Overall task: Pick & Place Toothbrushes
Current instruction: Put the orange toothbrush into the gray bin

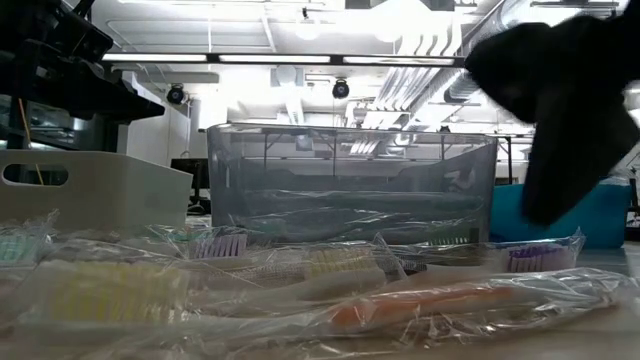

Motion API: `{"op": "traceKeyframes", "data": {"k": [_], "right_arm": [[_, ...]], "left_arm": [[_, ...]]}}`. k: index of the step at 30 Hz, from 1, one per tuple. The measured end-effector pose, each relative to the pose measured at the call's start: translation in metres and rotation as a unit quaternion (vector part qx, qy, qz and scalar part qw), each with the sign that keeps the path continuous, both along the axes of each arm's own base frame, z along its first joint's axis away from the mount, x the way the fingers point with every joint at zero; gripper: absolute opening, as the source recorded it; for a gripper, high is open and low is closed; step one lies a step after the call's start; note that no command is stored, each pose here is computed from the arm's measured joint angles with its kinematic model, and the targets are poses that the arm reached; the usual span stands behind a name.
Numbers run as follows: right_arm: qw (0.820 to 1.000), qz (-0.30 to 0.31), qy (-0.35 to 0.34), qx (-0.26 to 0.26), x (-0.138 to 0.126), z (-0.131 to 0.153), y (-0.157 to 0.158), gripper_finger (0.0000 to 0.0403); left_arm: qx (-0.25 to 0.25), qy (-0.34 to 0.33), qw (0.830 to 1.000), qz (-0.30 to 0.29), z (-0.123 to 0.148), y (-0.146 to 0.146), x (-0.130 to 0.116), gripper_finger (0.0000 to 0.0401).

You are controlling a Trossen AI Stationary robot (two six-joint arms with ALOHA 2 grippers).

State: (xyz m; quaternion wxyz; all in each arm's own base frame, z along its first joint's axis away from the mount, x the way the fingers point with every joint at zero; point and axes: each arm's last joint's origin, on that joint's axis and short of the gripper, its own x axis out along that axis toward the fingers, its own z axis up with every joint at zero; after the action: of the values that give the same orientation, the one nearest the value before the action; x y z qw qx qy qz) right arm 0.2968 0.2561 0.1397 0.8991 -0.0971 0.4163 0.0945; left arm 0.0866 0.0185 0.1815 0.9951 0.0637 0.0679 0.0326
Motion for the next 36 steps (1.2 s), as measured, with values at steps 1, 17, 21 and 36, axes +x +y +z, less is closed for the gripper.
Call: {"op": "traceKeyframes", "data": {"k": [1,17,21,36], "right_arm": [[1.000,-0.001,0.007,-0.006,0.001,-0.003,-0.003,0.0186],[0.998,-0.004,0.062,0.017,0.010,-0.020,-0.012,0.0106],[0.997,-0.015,0.066,0.026,0.009,-0.020,-0.012,0.0052],[0.996,-0.011,0.031,0.083,0.004,0.032,-0.021,0.0015]], "left_arm": [[0.000,0.000,1.000,0.000,0.000,0.000,0.000,0.0187],[0.000,0.000,1.000,0.000,0.000,0.000,0.000,0.0187],[0.000,0.000,1.000,0.000,0.000,0.000,0.000,0.0187],[0.000,0.000,1.000,0.000,0.000,0.000,0.000,0.0187]]}}
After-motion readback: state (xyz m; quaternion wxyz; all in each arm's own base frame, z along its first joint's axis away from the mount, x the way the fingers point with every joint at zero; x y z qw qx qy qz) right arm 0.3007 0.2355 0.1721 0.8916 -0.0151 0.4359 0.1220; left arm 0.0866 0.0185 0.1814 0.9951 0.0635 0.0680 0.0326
